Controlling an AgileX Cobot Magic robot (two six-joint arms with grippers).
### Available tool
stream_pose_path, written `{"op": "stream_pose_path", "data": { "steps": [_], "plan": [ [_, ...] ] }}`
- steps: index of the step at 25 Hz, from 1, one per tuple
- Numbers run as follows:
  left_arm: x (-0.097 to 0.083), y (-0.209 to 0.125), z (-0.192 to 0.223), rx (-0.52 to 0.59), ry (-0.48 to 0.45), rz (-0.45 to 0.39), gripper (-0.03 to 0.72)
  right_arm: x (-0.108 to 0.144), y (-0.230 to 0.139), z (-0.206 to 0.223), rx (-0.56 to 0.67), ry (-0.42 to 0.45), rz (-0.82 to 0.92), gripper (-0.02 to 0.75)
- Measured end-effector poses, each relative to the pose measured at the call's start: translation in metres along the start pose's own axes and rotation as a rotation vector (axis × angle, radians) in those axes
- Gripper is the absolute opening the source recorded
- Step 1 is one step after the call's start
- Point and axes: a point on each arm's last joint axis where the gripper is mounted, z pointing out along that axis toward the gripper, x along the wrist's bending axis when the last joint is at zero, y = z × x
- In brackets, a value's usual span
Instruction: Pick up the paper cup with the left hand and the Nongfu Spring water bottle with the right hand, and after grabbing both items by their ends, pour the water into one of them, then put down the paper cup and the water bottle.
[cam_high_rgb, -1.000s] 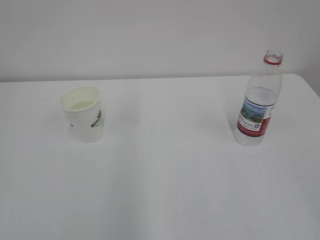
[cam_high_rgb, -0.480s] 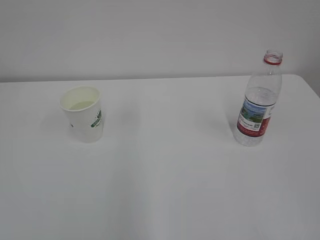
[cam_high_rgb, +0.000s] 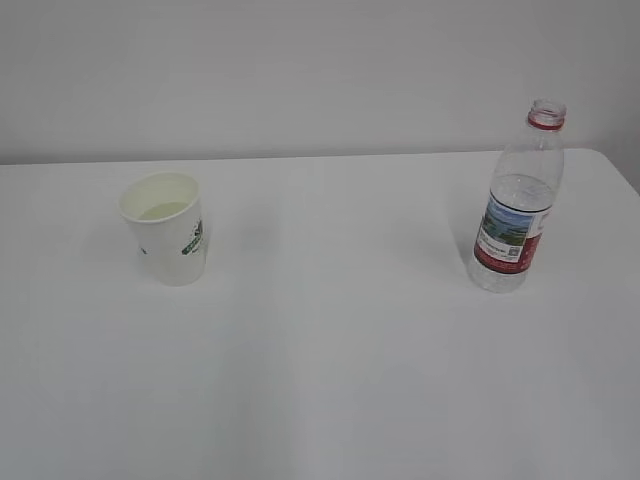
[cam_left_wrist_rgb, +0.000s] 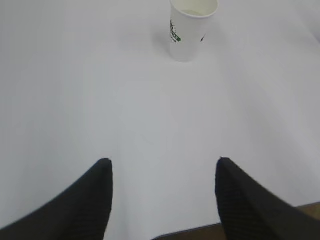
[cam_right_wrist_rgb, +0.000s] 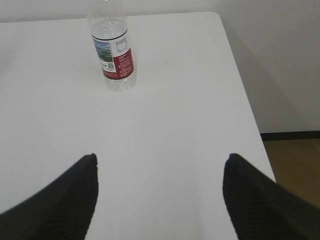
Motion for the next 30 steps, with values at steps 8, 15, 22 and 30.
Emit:
{"op": "stream_pose_path", "data": {
  "steps": [8, 15, 22, 30],
  "plan": [
    [0.001, 0.001, 0.004, -0.026, 0.015, 0.02, 0.461, 0.0, -0.01, 0.015, 0.054, -0.01, -0.012, 0.59],
    [0.001, 0.002, 0.007, -0.045, 0.013, 0.025, 0.461, 0.002, -0.014, 0.026, 0.052, -0.008, -0.017, 0.59],
    [0.002, 0.002, 0.007, -0.043, 0.015, 0.026, 0.461, 0.002, -0.014, 0.026, 0.05, -0.007, -0.017, 0.59],
    [0.002, 0.002, 0.007, -0.043, 0.015, 0.027, 0.461, 0.002, -0.013, 0.026, 0.048, -0.007, -0.017, 0.59]
  ]
}}
